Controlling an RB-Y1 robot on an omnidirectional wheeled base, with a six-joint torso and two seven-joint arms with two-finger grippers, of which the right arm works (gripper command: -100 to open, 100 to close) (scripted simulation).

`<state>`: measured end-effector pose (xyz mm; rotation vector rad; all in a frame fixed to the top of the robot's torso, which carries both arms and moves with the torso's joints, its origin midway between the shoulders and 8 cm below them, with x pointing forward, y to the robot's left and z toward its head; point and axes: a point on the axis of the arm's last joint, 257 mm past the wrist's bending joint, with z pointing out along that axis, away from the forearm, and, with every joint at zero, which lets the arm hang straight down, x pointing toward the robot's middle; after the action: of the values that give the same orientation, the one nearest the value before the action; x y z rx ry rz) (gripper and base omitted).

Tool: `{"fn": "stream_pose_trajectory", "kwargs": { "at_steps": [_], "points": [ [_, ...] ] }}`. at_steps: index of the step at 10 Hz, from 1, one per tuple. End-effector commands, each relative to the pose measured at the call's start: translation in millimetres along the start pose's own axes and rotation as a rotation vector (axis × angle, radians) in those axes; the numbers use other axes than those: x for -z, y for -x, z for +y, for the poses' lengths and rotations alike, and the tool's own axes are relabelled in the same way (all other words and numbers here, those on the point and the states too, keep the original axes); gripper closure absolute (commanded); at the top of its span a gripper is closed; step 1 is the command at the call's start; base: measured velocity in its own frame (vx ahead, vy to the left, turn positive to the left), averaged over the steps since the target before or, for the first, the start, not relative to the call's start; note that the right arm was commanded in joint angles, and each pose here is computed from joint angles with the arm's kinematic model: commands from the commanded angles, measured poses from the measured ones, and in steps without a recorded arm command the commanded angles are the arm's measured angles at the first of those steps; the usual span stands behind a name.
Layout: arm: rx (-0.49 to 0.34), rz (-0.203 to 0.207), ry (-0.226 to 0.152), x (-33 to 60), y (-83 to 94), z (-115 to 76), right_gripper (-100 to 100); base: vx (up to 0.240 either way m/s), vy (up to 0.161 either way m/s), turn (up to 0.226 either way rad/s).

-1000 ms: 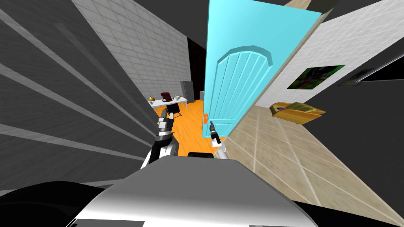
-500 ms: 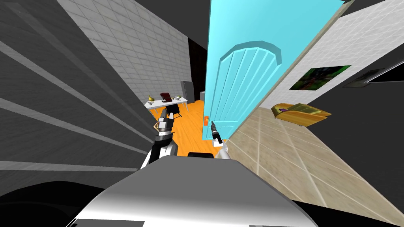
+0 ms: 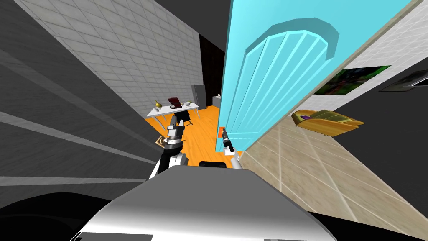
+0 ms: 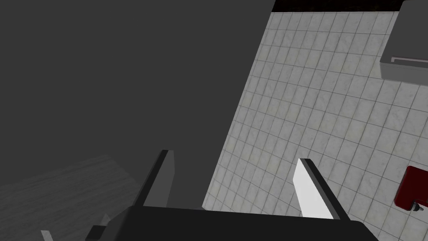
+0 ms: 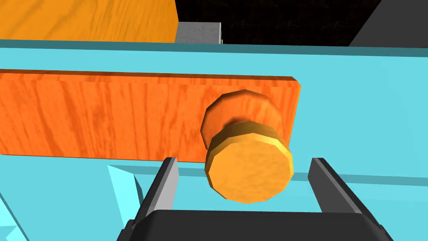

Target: Push the door open

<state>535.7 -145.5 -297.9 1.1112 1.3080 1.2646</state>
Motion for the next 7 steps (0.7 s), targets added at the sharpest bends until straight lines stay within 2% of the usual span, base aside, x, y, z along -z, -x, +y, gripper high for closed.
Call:
{"fn": "stream_pose_trajectory", "kwargs": {
  "at_steps": [1, 2, 7],
  "points": [
    [0.0, 0.0, 0.0, 0.0, 0.0, 0.0, -100, 0.063, 0.035, 0.002],
    [0.0, 0.0, 0.0, 0.0, 0.0, 0.0, 100, -0.007, -0.002, -0.002],
    [0.0, 0.0, 0.0, 0.0, 0.0, 0.0, 100, -0.013, -0.006, 0.003]
  ]
}}
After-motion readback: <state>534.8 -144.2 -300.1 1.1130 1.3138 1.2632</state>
